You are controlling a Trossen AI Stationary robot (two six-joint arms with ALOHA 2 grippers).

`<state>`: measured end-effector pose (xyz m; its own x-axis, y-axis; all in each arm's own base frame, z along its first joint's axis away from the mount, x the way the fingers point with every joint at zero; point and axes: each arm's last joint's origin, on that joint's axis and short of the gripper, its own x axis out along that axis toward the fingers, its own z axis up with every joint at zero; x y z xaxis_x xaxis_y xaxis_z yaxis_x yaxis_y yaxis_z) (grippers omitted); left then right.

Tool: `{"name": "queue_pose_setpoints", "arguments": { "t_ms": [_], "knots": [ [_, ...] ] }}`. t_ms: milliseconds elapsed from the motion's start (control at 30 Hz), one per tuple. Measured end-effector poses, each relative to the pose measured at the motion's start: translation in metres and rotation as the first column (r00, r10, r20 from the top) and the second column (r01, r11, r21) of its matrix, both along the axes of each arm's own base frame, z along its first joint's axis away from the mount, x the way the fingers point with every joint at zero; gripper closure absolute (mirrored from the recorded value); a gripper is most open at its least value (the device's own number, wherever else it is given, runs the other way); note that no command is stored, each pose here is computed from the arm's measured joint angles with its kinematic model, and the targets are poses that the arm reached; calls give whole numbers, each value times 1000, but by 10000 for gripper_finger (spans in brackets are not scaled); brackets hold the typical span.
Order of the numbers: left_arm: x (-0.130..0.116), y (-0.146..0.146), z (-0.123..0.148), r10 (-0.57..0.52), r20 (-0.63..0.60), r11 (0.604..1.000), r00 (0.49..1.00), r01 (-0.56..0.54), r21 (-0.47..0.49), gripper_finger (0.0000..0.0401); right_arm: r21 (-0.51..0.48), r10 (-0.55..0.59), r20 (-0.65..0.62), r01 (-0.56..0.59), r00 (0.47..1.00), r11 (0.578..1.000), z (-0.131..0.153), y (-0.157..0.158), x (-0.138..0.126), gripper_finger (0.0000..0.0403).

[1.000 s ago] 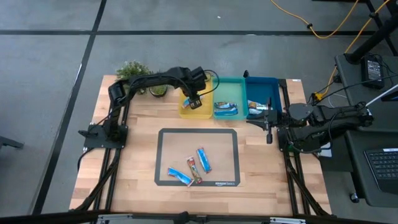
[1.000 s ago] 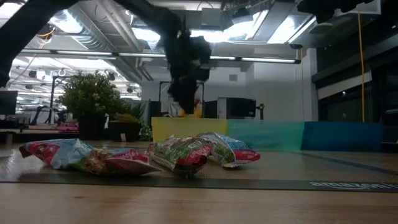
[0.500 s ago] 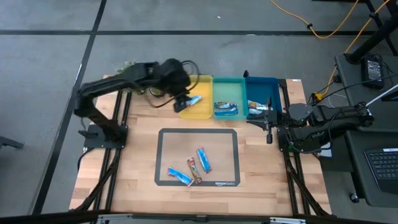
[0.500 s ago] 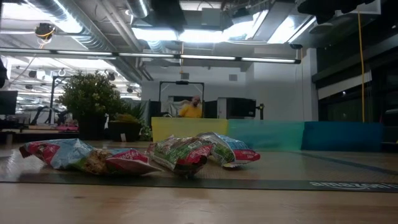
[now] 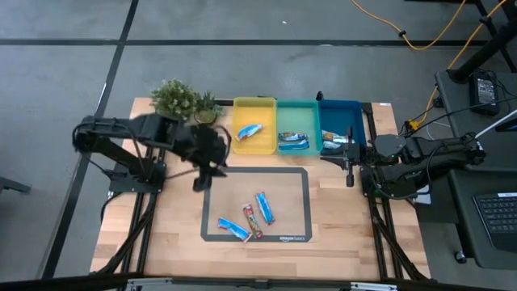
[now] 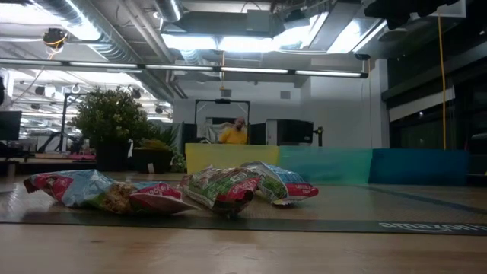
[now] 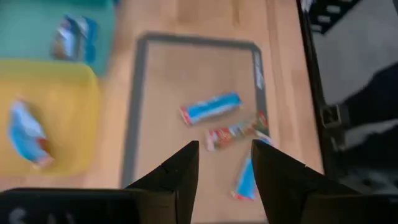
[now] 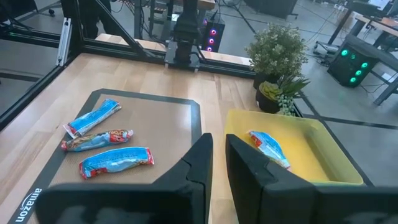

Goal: Pick and place Granola Bars by type
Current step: Put the red granola bar into the yellow bin

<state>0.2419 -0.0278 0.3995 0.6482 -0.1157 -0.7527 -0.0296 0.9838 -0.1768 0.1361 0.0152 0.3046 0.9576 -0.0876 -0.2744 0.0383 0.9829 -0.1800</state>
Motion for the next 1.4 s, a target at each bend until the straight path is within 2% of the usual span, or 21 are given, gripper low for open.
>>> {"name": "queue_pose_setpoints", "arguments": {
  "t_ms": [333,667,933,1067,1233,1400],
  "knots": [
    [18,-57,-39,-128,-127,992,984,128,-5,263,-5,1,-3,-1,1000,1000,0,0,0,354],
    [46,-98,-91,-194,-332,975,923,219,39,256,-44,13,-9,-13,1000,999,0,0,0,354],
    [65,-115,-133,-234,-463,954,855,294,62,199,-42,13,-10,-13,1000,999,-1,0,0,354],
    [78,-121,-155,-283,-488,927,826,366,82,163,-39,20,-10,-20,1000,999,-1,0,0,354],
    [95,-128,-179,-335,-462,900,821,424,100,136,-40,21,-14,-21,1000,999,-1,0,0,354],
    [104,-132,-195,-341,-465,896,817,432,101,132,-40,22,-15,-22,1000,999,-1,0,0,354]
  ]
}}
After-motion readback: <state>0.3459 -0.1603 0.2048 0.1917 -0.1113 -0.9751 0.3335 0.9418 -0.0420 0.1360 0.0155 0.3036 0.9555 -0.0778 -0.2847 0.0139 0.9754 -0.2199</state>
